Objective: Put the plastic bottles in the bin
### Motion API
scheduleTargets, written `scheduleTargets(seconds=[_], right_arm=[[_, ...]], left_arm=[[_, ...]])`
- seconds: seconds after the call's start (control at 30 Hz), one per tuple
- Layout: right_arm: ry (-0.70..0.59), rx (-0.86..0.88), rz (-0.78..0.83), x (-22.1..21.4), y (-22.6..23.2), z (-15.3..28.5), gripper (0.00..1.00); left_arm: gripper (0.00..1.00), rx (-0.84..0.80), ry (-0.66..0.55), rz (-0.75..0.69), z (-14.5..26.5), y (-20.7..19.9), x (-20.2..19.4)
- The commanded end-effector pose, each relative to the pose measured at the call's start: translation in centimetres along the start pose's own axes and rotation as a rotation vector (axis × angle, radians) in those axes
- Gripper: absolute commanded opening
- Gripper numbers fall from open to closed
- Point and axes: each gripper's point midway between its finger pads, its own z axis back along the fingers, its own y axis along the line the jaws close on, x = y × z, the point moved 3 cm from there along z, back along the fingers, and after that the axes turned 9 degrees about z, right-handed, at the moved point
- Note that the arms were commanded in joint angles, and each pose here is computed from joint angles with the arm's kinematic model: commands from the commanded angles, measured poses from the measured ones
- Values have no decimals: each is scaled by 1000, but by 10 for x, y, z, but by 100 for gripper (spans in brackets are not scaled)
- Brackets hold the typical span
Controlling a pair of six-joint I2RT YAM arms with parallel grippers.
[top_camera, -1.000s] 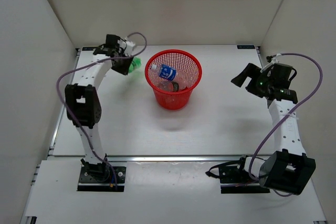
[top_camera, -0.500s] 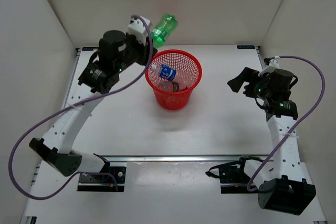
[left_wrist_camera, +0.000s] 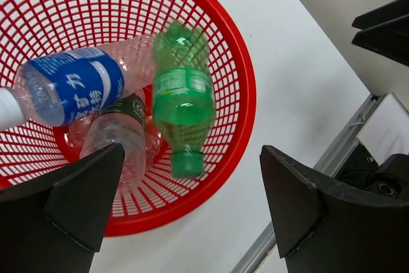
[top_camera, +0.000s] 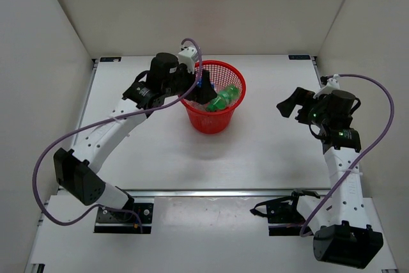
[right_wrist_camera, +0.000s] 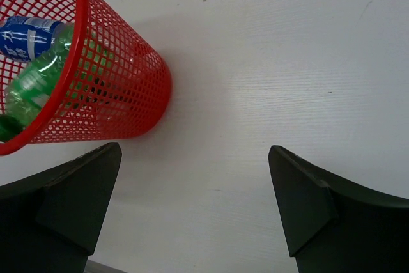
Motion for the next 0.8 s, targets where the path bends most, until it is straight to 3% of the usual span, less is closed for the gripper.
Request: scheduleTargets(seconds=[0.0, 0.1, 0.2, 0.27, 0.37, 0.4, 0.47, 0.53, 0.77], right_arm=[[-54, -23, 7, 14, -1, 7, 99], [-51, -79, 9, 17, -8, 8, 99], [-20, -162, 26, 17, -21, 13, 99], [25, -269, 42, 14, -37, 19, 99], [87, -397, 25, 9, -57, 30, 99], [123, -430, 25, 4, -63, 32, 99], [173, -492, 6, -1, -75, 38, 100], [213, -507, 25, -8, -79, 40, 99], [213, -477, 20, -11, -74, 37, 99]], left_arm=[[99, -23, -66, 4, 27, -17, 28], [99, 148, -105, 19, 47, 1, 39], [99, 500, -98, 120, 75, 51, 38], [98, 758, -150, 240, 115, 100, 39], [99, 1011, -149, 475, 173, 175, -8], [99, 1086, -220, 527, 198, 187, -11], [99, 1208, -192, 532, 216, 199, -39], [99, 1270, -175, 520, 225, 200, -49], [99, 1243, -134, 546, 217, 199, -65]])
